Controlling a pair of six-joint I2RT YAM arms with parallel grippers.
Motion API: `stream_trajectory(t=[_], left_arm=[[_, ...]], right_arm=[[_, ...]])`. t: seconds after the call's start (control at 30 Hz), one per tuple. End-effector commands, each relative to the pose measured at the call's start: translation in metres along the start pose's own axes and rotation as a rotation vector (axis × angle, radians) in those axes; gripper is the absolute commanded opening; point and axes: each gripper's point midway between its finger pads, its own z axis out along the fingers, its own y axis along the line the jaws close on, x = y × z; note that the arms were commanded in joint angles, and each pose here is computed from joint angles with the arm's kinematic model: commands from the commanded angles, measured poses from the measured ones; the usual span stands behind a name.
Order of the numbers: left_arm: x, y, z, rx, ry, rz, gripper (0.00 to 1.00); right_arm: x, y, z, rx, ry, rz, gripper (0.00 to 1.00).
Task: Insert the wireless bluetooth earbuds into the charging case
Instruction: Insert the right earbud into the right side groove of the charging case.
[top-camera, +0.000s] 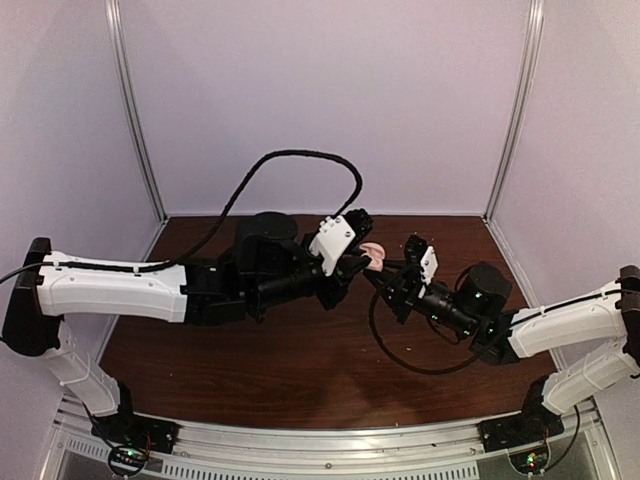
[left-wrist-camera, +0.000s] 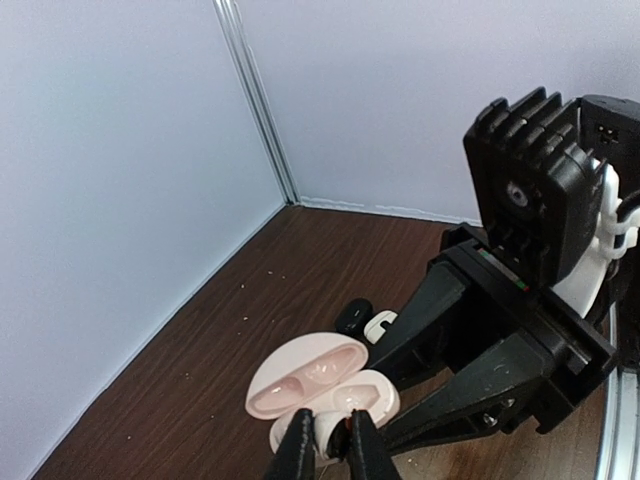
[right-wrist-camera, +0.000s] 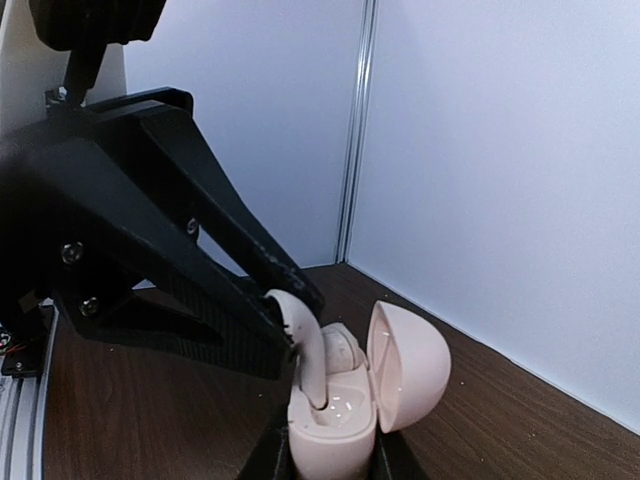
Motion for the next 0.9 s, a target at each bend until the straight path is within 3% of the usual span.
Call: stream_trajectory(t=[0.0, 0.23, 0.63, 0.87], left_arm=[[0.016, -0.001, 0.008, 0.001, 0.076, -0.004, 0.06], [0.013, 0.0, 0.007, 0.0, 0.09, -0.016, 0.04], [0.037, -0.006, 0.019, 0.013, 0.218, -0.033, 0.03], [0.043, -0.008, 0.024, 0.016, 0.248, -0.055, 0.1]], right_arm=[[-0.033, -0.008, 0.004, 0.042, -0.085, -0.022, 0.0], [-0.024, -0.009, 0.0, 0.059, -0.057, -0.092, 0.0], [-0.022, -0.003, -0.002, 0.042, -0.039, -0.19, 0.0], [-0.024, -0.001, -0.002, 0.036, -0.049, -0.184, 0.0]])
